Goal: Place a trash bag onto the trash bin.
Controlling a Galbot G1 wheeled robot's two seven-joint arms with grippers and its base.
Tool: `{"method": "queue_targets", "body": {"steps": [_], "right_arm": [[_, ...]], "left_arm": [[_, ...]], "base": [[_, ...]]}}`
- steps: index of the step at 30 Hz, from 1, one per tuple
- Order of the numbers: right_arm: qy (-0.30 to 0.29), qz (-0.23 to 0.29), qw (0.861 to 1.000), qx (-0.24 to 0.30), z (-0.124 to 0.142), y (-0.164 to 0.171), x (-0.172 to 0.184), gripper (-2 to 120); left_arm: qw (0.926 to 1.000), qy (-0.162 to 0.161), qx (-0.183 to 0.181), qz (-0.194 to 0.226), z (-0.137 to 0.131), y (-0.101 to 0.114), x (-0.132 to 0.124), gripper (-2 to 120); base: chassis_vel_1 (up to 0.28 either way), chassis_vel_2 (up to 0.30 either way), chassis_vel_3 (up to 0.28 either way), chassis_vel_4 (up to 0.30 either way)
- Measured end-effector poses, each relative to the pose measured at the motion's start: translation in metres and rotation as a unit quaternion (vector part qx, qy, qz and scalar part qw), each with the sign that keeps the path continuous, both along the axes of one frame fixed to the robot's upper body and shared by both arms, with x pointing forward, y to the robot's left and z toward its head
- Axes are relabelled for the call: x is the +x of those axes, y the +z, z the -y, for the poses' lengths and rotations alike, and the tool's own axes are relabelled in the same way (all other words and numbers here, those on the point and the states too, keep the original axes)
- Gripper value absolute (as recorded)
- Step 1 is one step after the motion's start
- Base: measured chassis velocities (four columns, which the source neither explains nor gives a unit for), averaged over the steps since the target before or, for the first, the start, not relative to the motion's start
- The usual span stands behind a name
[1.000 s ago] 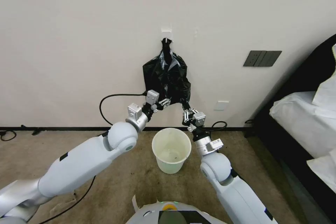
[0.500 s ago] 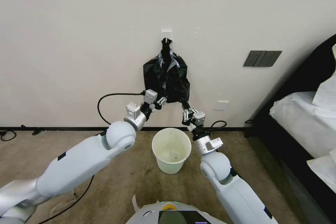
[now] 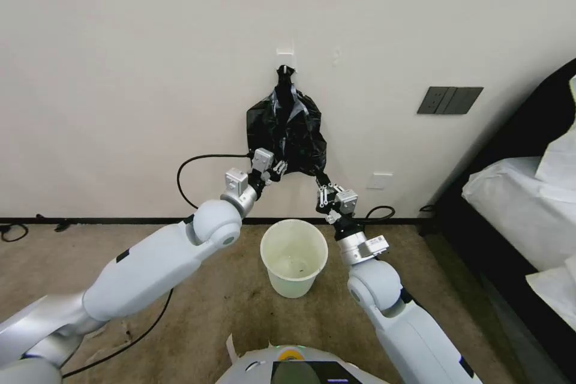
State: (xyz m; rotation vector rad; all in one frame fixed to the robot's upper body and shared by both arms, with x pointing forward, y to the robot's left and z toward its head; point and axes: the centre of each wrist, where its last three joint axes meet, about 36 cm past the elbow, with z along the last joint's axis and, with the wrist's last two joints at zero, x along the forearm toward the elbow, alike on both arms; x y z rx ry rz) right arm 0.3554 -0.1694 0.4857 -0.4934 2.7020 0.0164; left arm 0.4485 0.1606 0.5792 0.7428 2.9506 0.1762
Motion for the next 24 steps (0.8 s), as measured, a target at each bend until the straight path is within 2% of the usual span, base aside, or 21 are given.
{"method": "queue_targets", "body": {"steps": [2,4,5,7,15,18,19,23,24], "right_arm": [[-0.002,0.000,1.000,0.000,0.001,0.000,0.000,0],[-0.002,0.000,1.000,0.000,0.001,0.000,0.000,0],[-0.003,-0.001,1.000,0.000,0.002,0.000,0.000,0],[-0.003,-0.001,1.000,-0.001,0.002,0.000,-0.001,0],[-0.002,-0.010,1.000,0.003,0.001,0.004,-0.007,1],[0.004,-0.018,1.000,0.010,0.002,0.011,-0.019,16],[0.004,-0.018,1.000,0.010,0.002,0.011,-0.019,16],[0.012,-0.025,1.000,0.012,0.008,0.025,-0.037,32],[0.012,-0.025,1.000,0.012,0.008,0.025,-0.037,32]], "left_arm": [[0.9999,0.006,-0.007,-0.005,0.002,0.000,0.002,15],[0.9999,0.007,-0.008,-0.007,0.002,0.000,0.003,12],[0.9999,0.008,-0.010,-0.008,0.003,0.000,0.003,6],[0.9998,0.008,-0.014,-0.008,0.003,0.000,0.003,0],[0.9993,0.008,-0.037,0.002,0.001,0.001,0.000,0],[0.9988,0.011,-0.048,0.003,-0.003,0.001,-0.005,0],[0.9988,0.011,-0.048,0.003,-0.003,0.001,-0.005,0],[0.9985,0.014,-0.054,0.005,-0.009,0.001,-0.013,0],[0.9985,0.014,-0.054,0.005,-0.009,0.001,-0.013,0]], "base": [[0.000,0.000,0.000,0.000],[0.000,0.000,0.000,0.000],[0.000,0.000,0.000,0.000],[0.000,0.000,0.000,0.000],[0.000,0.000,0.000,0.000],[0.000,0.000,0.000,0.000],[0.000,0.000,0.000,0.000],[0.000,0.000,0.000,0.000],[0.000,0.000,0.000,0.000]]}}
